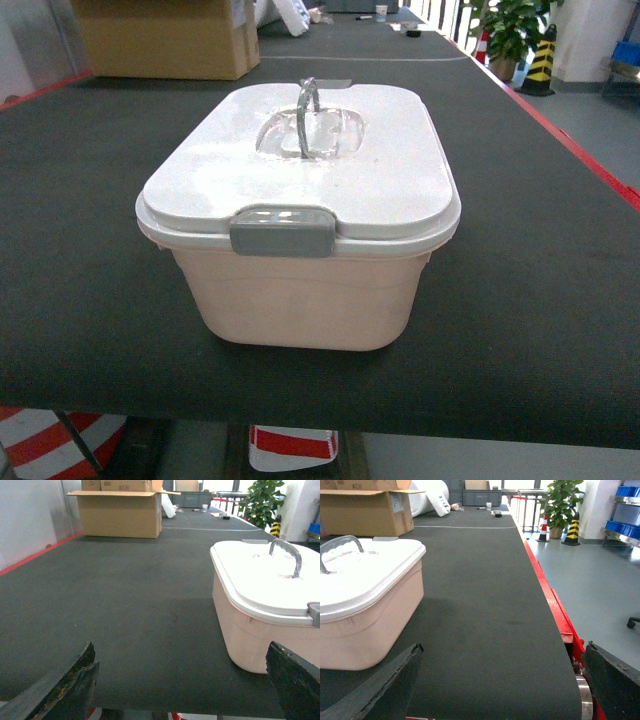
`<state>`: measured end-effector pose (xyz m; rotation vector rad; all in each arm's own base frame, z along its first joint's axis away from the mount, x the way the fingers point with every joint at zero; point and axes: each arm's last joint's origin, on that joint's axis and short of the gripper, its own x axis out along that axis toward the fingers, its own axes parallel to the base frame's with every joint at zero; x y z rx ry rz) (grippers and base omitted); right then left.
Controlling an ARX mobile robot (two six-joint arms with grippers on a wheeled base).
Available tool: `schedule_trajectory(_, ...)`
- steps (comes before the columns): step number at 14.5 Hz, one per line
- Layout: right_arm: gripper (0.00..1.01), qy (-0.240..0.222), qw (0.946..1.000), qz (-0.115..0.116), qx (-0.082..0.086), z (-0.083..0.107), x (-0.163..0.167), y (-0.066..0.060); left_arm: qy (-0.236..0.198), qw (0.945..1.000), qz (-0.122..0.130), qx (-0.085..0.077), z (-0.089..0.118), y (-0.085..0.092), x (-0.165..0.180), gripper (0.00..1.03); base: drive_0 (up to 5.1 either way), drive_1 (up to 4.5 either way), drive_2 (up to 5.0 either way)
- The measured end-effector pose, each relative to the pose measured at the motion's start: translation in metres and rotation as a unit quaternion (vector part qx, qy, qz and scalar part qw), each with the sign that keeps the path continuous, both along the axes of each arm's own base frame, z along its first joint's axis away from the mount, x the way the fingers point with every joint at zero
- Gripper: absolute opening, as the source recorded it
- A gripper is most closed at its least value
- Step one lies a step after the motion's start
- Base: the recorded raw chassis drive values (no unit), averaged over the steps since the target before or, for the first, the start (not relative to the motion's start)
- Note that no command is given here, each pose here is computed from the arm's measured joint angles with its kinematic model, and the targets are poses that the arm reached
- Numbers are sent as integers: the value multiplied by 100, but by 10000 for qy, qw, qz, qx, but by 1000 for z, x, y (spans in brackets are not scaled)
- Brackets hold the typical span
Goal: Pick capacitor and pack into box
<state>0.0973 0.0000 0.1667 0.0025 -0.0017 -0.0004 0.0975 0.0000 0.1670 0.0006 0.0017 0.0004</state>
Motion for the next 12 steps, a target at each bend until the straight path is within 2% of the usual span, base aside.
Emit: schedule_trajectory(12,98,0,10000,0,0,0,0,0,0,10000,0,0,0,0,0,98,0,0,0)
